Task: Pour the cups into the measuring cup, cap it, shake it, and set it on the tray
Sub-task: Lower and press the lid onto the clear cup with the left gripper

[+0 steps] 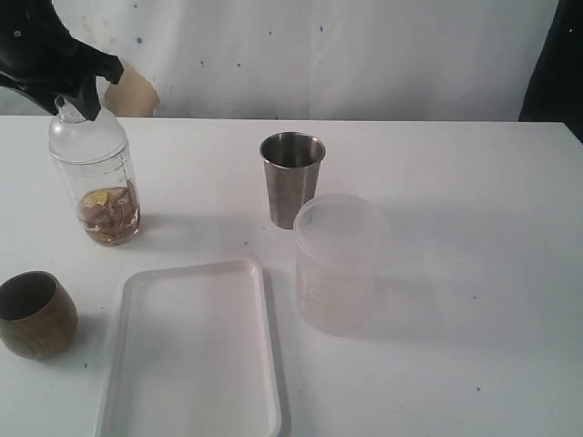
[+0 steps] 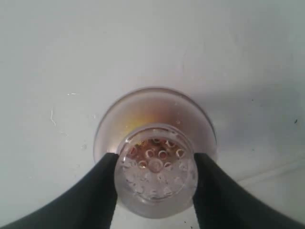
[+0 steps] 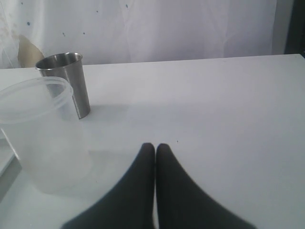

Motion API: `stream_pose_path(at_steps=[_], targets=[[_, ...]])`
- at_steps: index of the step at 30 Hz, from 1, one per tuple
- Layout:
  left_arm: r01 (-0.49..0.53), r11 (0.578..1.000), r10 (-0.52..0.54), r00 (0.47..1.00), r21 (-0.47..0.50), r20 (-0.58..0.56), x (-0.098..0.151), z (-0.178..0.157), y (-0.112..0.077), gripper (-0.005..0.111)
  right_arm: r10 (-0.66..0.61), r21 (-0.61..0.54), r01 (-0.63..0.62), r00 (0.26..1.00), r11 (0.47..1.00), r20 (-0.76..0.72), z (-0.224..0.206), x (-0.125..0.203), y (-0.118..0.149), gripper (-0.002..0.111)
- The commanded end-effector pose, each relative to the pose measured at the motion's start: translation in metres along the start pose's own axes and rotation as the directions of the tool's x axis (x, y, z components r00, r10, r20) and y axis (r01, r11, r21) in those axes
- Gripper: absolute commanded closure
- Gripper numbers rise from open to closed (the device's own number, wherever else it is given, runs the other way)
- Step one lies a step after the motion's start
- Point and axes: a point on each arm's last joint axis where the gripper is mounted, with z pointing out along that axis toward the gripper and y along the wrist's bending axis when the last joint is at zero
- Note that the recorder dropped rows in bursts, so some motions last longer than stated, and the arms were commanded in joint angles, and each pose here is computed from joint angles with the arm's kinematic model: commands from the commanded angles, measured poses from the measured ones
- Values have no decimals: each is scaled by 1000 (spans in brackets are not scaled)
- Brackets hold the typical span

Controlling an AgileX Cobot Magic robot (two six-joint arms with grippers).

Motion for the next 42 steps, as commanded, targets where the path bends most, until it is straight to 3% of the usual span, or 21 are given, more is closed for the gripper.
stream_pose_path(at_steps=[1, 12, 29, 42], targets=[[-73, 996, 67, 994, -60, -87, 6, 14, -5, 107, -6, -6, 6, 1000, 1000, -3, 0, 2, 0, 108], [-118, 982, 101, 988, -149, -119, 5, 24, 0, 107, -6, -6, 6, 1000, 1000, -3, 0, 2, 0, 108], [-76, 985, 67, 996, -155, -62, -3, 10, 0, 107, -6, -6, 6, 1000, 1000, -3, 0, 2, 0, 108], [-64, 975, 54, 997, -211, -55, -4, 8, 6, 71, -16, -6, 16, 1000, 1000, -2, 0, 2, 0, 108]])
